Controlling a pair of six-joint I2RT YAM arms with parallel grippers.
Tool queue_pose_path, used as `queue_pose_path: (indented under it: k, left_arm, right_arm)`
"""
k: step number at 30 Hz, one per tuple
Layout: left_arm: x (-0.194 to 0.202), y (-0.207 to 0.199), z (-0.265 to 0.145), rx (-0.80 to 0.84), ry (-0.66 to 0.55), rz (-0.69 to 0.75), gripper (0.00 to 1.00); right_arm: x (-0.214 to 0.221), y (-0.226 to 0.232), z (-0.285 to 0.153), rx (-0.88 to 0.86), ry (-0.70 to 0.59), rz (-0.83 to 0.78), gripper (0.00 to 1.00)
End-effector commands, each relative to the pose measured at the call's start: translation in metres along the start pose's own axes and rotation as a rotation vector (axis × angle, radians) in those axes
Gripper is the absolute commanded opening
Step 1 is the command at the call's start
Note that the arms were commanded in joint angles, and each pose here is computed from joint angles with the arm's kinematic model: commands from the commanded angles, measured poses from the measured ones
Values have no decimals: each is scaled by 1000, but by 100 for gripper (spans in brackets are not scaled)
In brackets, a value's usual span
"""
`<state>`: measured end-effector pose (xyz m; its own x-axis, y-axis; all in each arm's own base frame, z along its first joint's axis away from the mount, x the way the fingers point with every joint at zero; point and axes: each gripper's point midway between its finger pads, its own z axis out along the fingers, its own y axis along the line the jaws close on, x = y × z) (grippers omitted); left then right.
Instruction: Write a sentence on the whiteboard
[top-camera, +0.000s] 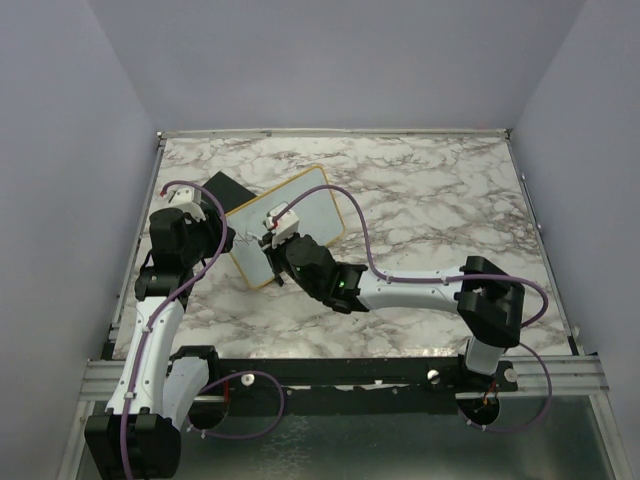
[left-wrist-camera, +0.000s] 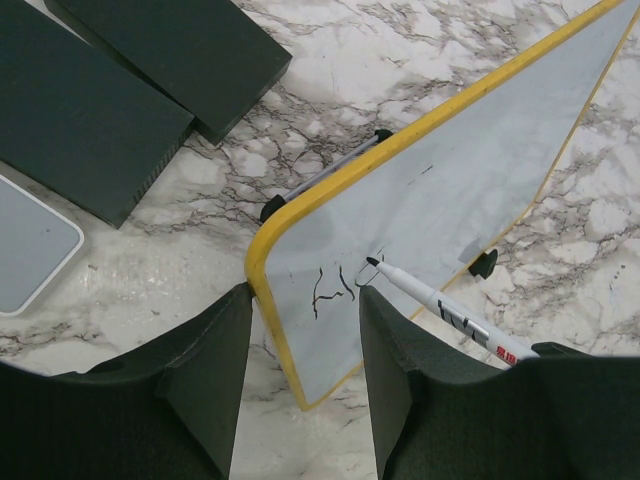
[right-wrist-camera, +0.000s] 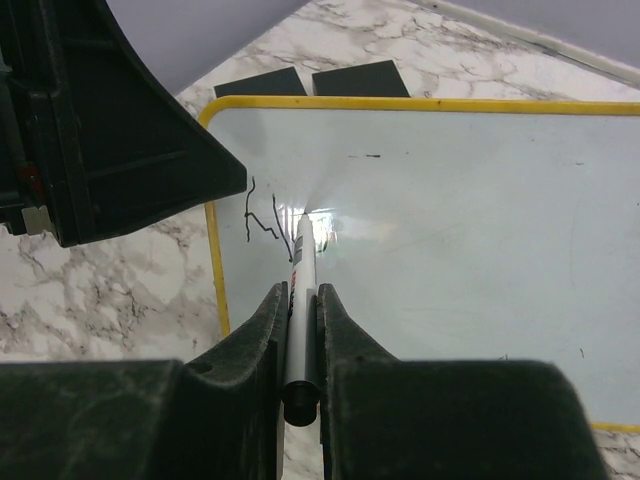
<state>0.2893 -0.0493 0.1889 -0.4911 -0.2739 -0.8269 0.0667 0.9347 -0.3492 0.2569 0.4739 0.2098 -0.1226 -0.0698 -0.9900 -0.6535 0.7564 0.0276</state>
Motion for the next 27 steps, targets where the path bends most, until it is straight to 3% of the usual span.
queue_pose_path:
  k: [1, 27]
  left_arm:
    - [0, -7, -1, 42, -4, 14, 48]
    - [3, -12, -2, 56, 2, 20, 47]
  right_arm:
    - [7, -1, 2, 29, 11, 1, 0]
    - [7, -18, -8, 89, 0, 1, 0]
